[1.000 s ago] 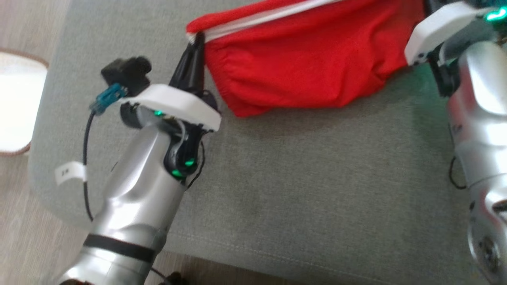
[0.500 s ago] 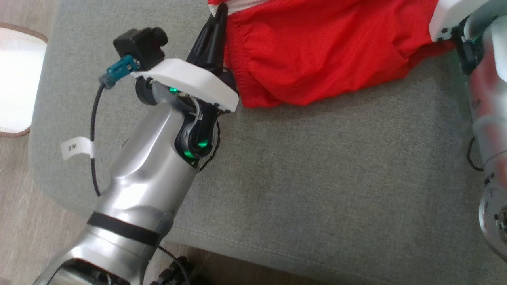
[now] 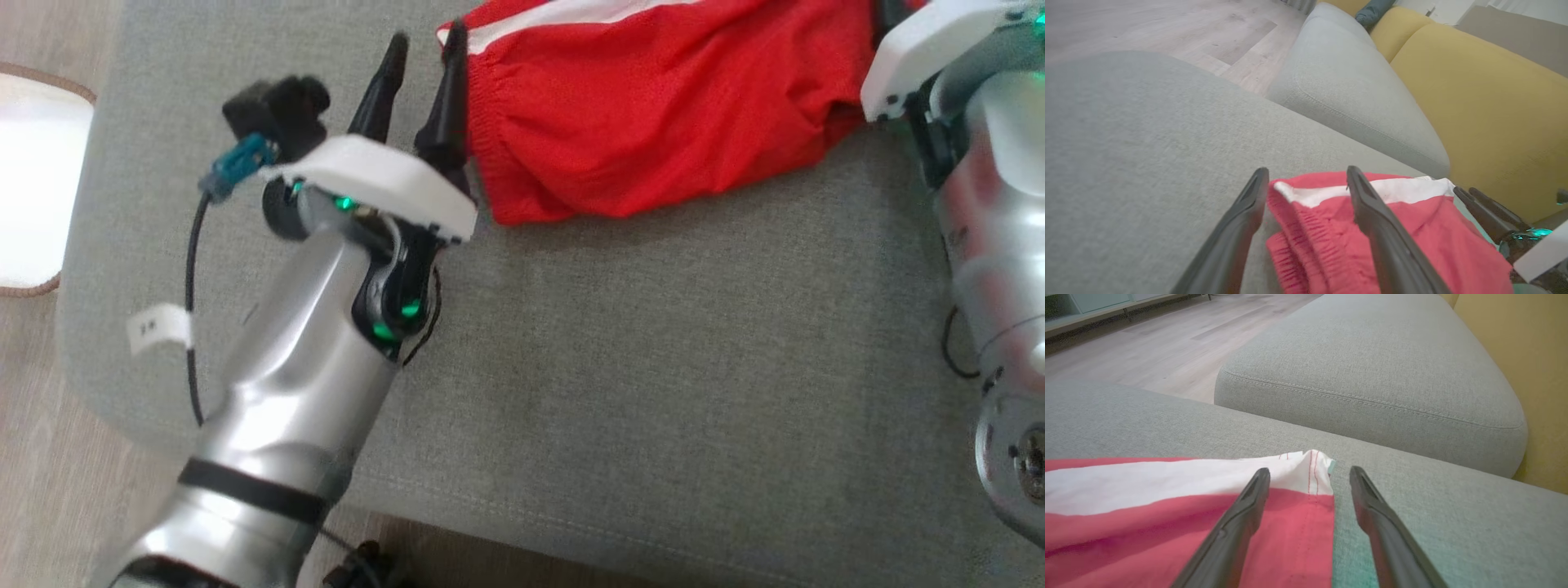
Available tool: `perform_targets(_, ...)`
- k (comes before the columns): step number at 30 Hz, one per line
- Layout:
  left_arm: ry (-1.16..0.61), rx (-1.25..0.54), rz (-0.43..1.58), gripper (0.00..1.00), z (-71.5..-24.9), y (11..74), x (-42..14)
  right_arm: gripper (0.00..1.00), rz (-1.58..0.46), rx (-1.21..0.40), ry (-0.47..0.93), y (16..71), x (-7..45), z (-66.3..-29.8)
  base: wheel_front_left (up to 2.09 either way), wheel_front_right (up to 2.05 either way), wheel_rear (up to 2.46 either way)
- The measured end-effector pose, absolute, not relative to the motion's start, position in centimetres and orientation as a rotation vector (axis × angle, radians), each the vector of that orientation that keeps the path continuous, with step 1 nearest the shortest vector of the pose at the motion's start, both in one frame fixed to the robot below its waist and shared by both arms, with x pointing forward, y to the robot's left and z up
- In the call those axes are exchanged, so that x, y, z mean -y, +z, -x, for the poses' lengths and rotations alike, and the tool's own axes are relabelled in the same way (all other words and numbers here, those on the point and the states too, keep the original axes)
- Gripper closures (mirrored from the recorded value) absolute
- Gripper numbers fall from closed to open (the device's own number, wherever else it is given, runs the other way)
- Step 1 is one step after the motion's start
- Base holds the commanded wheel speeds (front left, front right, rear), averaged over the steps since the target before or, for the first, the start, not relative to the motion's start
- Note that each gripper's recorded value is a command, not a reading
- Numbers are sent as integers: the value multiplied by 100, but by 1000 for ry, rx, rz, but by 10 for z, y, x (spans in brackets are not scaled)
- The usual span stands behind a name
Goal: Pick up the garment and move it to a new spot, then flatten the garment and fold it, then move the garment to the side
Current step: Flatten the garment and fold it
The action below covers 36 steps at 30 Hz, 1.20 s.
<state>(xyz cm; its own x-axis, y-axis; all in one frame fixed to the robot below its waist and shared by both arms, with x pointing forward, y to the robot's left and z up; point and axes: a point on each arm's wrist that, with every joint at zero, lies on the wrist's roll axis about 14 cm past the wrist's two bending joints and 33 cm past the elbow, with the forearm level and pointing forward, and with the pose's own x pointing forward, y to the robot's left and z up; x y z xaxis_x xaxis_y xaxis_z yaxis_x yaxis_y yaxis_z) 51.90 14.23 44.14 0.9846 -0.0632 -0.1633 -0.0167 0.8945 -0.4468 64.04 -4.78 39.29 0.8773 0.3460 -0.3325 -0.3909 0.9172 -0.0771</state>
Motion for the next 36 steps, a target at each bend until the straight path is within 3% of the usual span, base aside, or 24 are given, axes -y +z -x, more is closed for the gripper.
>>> perform_targets(13, 27, -209, 435, 0, -480, 427, -150, 2, 131, -577, 381, 361, 56, -597, 0, 0, 0)
perform_targets(15, 28, -206, 432, 0, -478, 428, -150, 100, 145, -597, 393, 361, 53, -593, 0, 0, 0)
perform_targets(25, 39, -194, 408, 0, -458, 435, -152, 100, 8, -574, 357, 371, 58, -563, 0, 0, 0)
perform_targets(36, 5, -193, 362, 0, -422, 438, -138, 100, -146, -500, 179, 392, 135, -513, 0, 0, 0)
